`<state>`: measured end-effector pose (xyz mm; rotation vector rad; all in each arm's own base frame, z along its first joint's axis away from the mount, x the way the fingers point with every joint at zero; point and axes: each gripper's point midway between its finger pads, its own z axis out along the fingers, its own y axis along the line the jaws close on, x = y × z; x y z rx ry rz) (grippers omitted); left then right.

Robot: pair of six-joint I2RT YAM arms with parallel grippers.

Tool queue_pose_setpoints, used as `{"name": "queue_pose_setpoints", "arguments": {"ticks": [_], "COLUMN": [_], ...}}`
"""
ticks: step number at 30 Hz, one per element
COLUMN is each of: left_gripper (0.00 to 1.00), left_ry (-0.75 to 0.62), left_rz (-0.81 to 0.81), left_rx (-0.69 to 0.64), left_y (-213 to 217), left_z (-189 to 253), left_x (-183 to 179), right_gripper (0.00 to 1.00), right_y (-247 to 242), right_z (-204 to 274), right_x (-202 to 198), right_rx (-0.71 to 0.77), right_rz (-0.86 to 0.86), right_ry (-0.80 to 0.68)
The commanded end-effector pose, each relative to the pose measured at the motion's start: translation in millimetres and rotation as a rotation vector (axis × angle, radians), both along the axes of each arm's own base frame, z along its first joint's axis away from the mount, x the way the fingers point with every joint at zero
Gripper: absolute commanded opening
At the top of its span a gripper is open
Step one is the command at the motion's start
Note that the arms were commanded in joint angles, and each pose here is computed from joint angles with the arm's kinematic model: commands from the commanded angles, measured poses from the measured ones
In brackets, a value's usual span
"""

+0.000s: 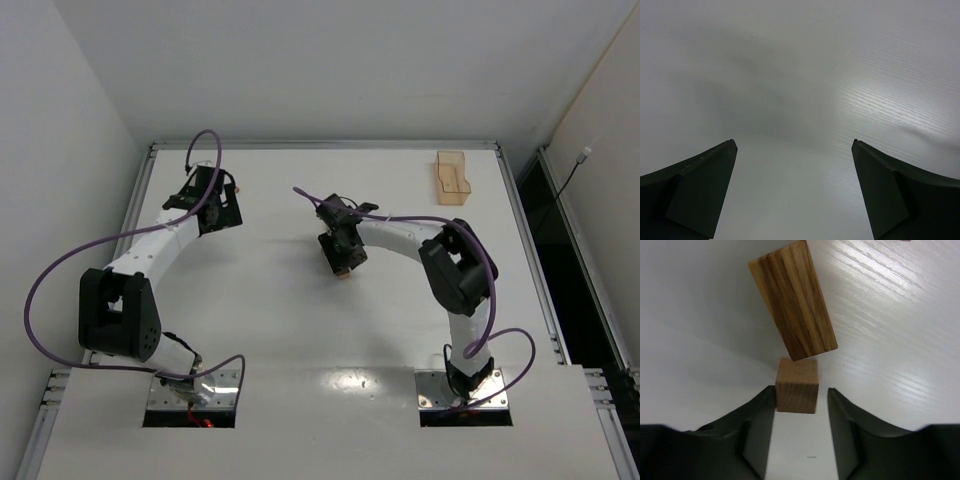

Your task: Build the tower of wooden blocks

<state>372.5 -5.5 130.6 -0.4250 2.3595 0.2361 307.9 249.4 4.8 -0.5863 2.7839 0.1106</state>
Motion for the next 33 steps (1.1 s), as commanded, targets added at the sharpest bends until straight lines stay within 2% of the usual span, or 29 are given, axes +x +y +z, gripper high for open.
{"name": "queue_pose_setpoints", "arguments": {"ticks": [1,2,3,6,9,12,16,19,21,27,33], "left_gripper": [1.00,1.00,1.00,1.00,1.00,1.00,1.00,1.00,1.00,1.00,1.00], "left_ry": [-0.054,-0.045,-0.045,-0.045,-0.044,-0.051,-0.061,-0.070,-0.070,-0.083,-0.094], "left_rz": [0.031,0.031,0.031,0.031,0.025,0.018,0.018,0.018,0.018,0.030,0.042], "left_rx": [-0.014,-0.013,-0.013,-0.013,-0.020,-0.029,-0.031,-0.032,-0.032,-0.032,-0.020], "left_y": [4,4,4,4,3,1,1,1,1,2,5], "left_z": [14,10,10,10,10,11,14,17,17,21,25], "left_x": [10,11,11,11,11,13,7,7,7,9,11], "right_gripper": [0.39,0.32,0.18,0.00,0.00,0.00,0.00,0.00,0.00,0.00,0.00], "right_y": [9,9,7,8,9,21,8,-9,-14,6,24], "right_z": [12,12,12,19,41,62,112,133,151,148,122], "right_x": [13,13,14,16,21,15,28,44,57,71,89], "right_rx": [0.034,0.034,0.027,0.018,0.039,0.127,0.208,0.159,0.179,0.257,0.230], "right_rz": [-0.019,-0.019,-0.022,-0.021,-0.026,0.000,-0.041,-0.135,-0.189,-0.222,-0.225], "right_ry": [-0.035,-0.035,-0.040,-0.066,-0.111,-0.109,-0.184,-0.265,-0.296,-0.205,-0.162]}}
